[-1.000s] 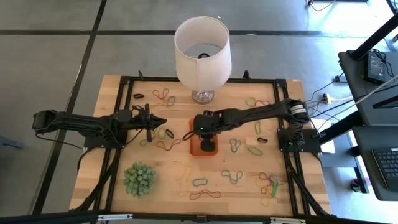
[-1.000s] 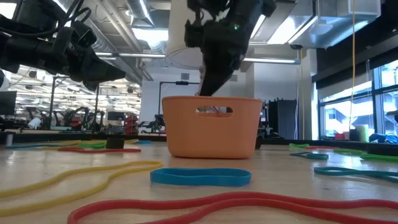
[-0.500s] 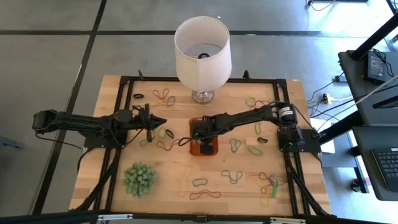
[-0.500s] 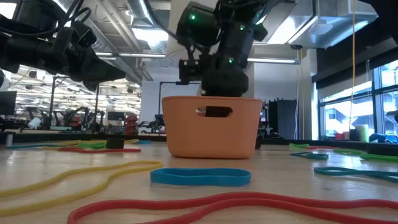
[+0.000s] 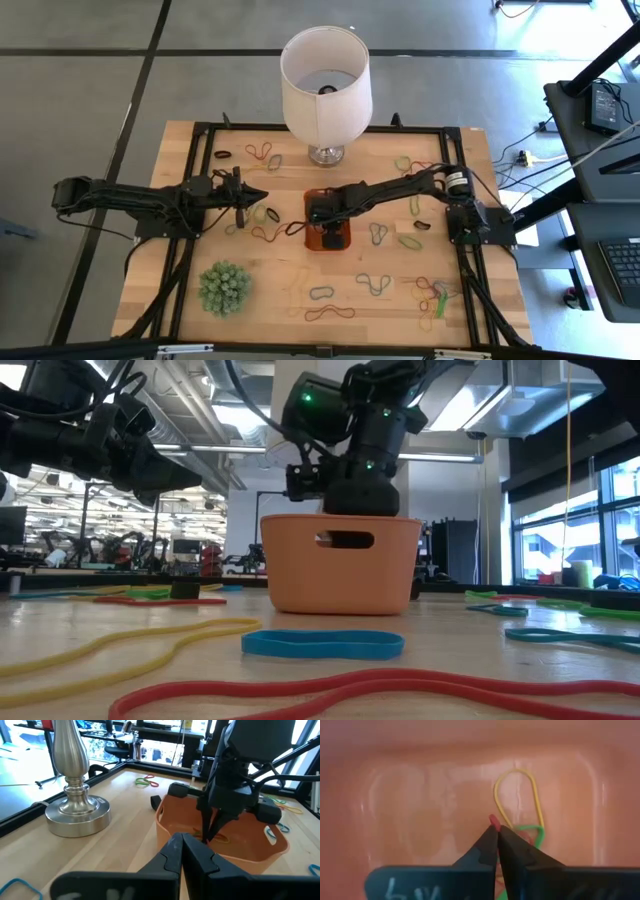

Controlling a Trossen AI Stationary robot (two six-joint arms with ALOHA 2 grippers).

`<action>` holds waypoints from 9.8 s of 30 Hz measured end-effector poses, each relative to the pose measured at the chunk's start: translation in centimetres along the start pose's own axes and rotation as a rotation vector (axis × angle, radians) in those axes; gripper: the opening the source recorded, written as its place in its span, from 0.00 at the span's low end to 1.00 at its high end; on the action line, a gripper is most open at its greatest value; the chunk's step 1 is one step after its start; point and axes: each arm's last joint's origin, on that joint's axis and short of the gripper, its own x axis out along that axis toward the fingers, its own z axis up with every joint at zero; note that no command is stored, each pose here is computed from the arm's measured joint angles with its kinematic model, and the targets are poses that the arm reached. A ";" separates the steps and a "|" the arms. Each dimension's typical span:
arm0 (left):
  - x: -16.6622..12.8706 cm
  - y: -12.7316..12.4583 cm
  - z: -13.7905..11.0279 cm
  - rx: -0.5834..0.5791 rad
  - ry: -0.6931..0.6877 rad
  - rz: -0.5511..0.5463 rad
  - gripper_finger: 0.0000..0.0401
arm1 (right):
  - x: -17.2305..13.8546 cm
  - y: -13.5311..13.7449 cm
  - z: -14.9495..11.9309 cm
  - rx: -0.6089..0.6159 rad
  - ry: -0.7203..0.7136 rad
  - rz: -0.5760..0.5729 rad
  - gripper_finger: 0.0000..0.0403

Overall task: Pick and place rubber bands into bin
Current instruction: Put the red rubber band into the orange bin, then put the blue rubber band into the orange bin

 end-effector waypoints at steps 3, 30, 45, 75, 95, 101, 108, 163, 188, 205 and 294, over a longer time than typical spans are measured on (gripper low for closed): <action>0.0 0.0 0.0 0.000 0.000 0.000 0.01 | -0.3 0.0 0.0 0.003 0.001 0.000 0.13; 0.0 0.1 0.0 -0.002 -0.006 0.036 0.01 | -9.7 -0.6 -2.1 0.036 -0.200 0.001 0.24; 0.1 0.0 0.5 0.006 -0.003 0.027 0.01 | -14.4 -1.4 -15.1 0.211 -0.652 0.052 0.03; 5.4 -1.4 8.6 -0.021 0.676 0.310 0.01 | -6.5 -0.8 -26.4 0.215 -0.948 0.099 0.04; 6.4 -0.9 6.3 -0.027 0.939 0.434 0.26 | -6.4 -0.8 -26.5 0.289 -0.934 0.136 0.04; 6.7 0.3 4.9 -0.065 1.050 0.548 0.26 | -6.4 -0.8 -26.5 0.311 -0.931 0.148 0.04; 7.7 2.5 2.6 -0.273 1.224 0.604 0.24 | -6.4 -0.8 -26.5 0.312 -0.927 0.148 0.04; 7.4 2.5 -1.6 -0.236 1.359 0.585 0.16 | -6.4 -0.8 -26.5 0.333 -0.924 0.158 0.04; 7.0 -0.8 6.4 -0.150 1.222 0.554 0.01 | -6.3 -0.8 -26.5 0.333 -0.918 0.156 0.04; 2.9 -2.9 13.5 -0.117 0.878 0.532 0.01 | -6.3 -0.8 -26.5 0.333 -0.918 0.156 0.04; 28.0 -8.0 1.7 0.098 1.171 -0.013 0.23 | -6.3 -0.8 -26.5 0.333 -0.919 0.156 0.04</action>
